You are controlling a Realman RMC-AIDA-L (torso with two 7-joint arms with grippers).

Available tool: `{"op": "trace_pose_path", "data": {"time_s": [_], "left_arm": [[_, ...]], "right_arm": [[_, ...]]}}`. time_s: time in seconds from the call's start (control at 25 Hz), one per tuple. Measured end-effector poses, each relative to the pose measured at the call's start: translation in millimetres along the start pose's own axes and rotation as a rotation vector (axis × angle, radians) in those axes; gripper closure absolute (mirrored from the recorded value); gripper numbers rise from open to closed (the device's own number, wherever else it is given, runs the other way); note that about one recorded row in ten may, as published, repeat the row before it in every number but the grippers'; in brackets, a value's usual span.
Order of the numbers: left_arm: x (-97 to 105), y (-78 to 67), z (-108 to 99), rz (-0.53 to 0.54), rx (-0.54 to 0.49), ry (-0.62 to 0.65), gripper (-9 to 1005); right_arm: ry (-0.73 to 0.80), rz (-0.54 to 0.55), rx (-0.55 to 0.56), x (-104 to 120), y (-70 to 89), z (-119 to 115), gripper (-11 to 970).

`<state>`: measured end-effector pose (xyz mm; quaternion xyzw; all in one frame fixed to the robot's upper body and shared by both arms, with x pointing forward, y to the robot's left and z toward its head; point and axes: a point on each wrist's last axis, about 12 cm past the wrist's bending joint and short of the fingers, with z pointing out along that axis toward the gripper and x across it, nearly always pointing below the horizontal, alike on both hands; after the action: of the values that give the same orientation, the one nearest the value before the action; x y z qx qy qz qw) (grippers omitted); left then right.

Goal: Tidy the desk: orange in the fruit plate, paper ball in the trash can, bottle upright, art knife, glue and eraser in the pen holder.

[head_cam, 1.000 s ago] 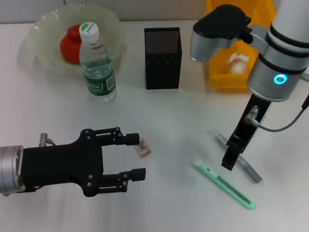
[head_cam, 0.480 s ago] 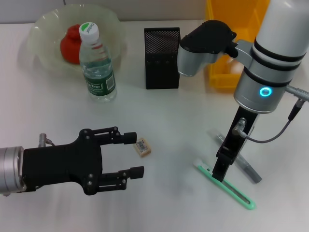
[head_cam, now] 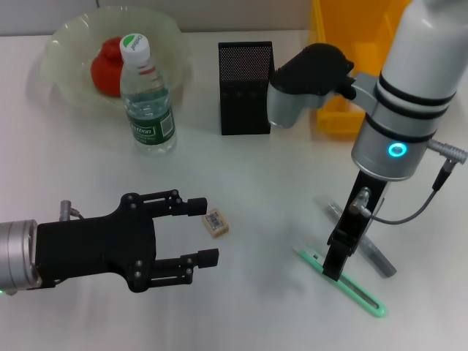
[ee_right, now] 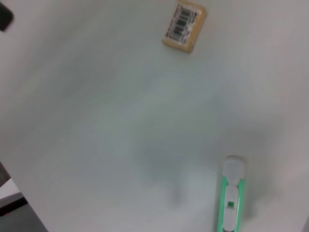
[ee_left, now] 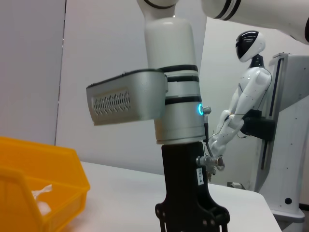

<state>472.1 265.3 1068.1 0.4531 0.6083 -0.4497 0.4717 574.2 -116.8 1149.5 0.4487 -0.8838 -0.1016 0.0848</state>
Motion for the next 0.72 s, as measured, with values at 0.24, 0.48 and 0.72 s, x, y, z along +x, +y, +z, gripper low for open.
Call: {"op": "trace_pose_path", "data": {"time_s": [0.24,0.48,0.72], "left_arm": [[0.2,0.0,0.5,-0.001,-0.001,0.0,313],[1.4,-0.4,-0.6,-0.004,-0.007,0.002,314],[2.3,-0.3,-1.3,0.003,-0.014,0.006,315]], "right_arm": [[-0.009,-0.004,0.006,-3.1,1.7,5.9,402],[-0.039,0.013,-0.009,-3.7,2.4,12.2,405],[-0.031,0.008,0.019,-3.9,3.4,17.4,408]]}}
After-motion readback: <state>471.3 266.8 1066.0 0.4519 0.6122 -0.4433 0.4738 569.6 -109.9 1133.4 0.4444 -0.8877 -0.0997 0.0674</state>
